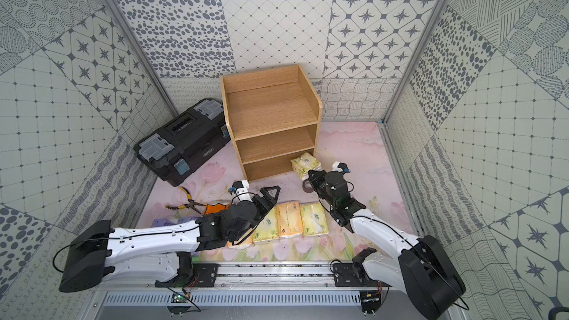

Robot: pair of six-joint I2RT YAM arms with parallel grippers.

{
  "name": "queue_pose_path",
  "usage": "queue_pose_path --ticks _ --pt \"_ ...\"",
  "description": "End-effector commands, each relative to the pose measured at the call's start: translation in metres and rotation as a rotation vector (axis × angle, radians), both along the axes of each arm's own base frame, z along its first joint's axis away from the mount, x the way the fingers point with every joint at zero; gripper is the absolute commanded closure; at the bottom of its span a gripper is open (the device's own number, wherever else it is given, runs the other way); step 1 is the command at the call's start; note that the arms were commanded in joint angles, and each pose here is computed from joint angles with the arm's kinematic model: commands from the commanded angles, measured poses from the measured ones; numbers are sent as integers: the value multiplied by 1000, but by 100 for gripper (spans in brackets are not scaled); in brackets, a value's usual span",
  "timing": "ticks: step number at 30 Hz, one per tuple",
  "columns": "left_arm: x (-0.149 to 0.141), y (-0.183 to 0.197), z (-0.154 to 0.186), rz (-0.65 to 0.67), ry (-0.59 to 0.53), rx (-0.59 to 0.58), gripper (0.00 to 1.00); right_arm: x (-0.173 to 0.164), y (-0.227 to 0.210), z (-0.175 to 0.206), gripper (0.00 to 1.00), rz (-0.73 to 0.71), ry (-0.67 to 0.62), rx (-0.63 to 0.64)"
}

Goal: Remove the tissue boxes from the shelf
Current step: Pick up a box of tissues from the shelf.

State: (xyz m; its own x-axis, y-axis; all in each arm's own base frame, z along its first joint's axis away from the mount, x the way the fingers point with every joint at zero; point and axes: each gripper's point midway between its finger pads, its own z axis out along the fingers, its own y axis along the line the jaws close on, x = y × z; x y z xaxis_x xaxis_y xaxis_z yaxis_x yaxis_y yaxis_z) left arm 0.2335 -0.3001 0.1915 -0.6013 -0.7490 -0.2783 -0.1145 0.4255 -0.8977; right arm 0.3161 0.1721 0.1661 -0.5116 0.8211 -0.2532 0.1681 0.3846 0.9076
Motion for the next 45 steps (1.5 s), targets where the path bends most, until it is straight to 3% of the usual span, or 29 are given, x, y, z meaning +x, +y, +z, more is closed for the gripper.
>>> queue_pose_path --ticks 1,10,21,29,34,41,45 --pt "8 -33 31 -33 -11 -166 6 -16 0 11 100 47 -26 7" --pt "28 -90 31 -112 35 -286 6 -51 -16 23 100 61 -46 63" --pt "62 -127 26 -102 51 -439 9 -72 -21 27 100 86 -49 103" --pt "68 -135 7 -67 118 -477 10 -77 -25 31 100 83 -65 121" --pt "68 -134 0 -51 145 -483 1 -79 -29 34 100 70 -76 102" --pt "67 -126 -18 5 207 -467 1 -80 -30 38 100 74 -81 99" --pt "69 -123 -21 33 203 -475 14 -82 -31 39 100 76 -81 98"
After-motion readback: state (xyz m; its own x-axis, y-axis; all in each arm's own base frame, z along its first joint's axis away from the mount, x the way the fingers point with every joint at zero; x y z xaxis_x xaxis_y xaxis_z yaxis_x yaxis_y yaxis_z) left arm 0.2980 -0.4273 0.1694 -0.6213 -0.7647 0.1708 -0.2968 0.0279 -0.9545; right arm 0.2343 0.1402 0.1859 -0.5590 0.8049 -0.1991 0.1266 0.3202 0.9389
